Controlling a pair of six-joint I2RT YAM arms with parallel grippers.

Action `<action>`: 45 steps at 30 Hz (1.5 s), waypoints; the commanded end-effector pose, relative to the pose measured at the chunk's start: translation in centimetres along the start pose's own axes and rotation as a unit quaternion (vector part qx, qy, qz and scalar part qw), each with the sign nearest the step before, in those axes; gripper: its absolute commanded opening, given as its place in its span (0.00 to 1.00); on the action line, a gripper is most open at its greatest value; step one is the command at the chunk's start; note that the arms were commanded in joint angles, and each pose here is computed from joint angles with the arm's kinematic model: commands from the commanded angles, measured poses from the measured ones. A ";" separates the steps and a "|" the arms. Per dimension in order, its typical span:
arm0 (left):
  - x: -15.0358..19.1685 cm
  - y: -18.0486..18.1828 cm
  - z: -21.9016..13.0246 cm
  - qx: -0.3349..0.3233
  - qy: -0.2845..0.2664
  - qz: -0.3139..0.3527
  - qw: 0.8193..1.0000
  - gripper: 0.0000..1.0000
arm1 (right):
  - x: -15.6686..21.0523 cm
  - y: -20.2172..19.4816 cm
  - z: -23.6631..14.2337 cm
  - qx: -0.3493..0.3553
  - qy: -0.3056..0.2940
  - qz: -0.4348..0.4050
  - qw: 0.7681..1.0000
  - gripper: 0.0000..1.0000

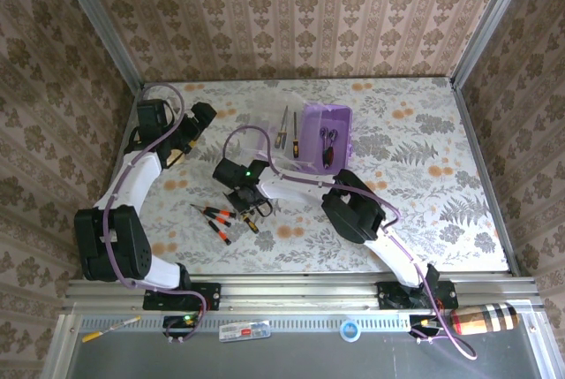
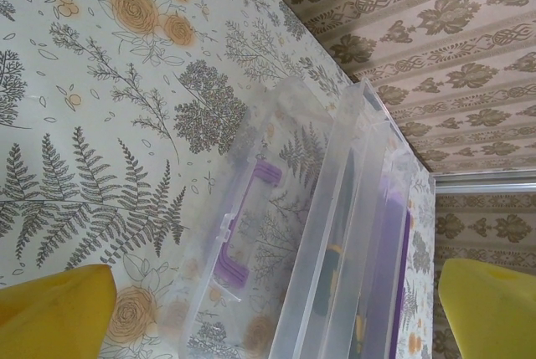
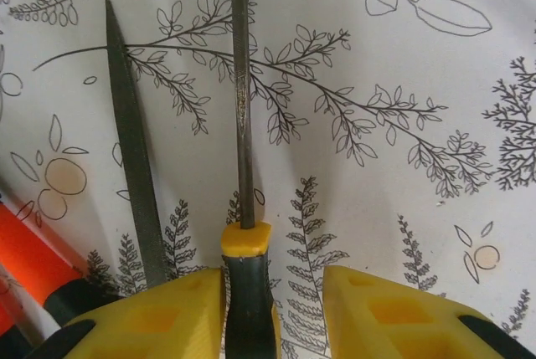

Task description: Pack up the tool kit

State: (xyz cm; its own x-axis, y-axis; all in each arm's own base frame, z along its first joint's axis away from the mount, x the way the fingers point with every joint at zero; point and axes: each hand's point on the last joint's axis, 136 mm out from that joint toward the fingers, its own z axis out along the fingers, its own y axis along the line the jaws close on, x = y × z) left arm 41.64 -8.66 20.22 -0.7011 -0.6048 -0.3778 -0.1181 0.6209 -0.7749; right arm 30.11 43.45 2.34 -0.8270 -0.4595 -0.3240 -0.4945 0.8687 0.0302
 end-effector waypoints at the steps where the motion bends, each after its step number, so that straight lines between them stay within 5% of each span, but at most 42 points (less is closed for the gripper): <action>1: -0.5 -0.1 -0.1 0.005 -0.006 -0.005 1.000 1.00 | 0.1 0.0 0.4 0.010 0.009 -0.005 1.000 0.34; 12: -0.5 -0.2 -0.1 0.006 -0.006 -0.004 1.000 1.00 | -0.4 0.6 -0.6 -0.001 -0.001 -0.009 1.000 0.21; 33: -1.5 -0.2 -0.9 0.007 -0.027 0.005 1.000 1.00 | -4.1 -0.9 -11.1 -0.028 -0.107 0.020 0.994 0.19; 45: -2.5 0.1 -1.4 0.015 -0.039 -0.004 0.999 1.00 | -6.0 -5.8 -16.7 -0.035 -0.152 0.062 0.986 0.18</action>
State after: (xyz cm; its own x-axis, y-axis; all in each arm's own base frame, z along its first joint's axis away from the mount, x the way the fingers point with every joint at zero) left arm 42.35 -6.30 20.64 -0.6573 -0.6428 -0.3935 -0.1347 0.6139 -0.7778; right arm 32.57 40.04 17.29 -0.7824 -0.3012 -0.5451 -0.4424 0.8848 0.1462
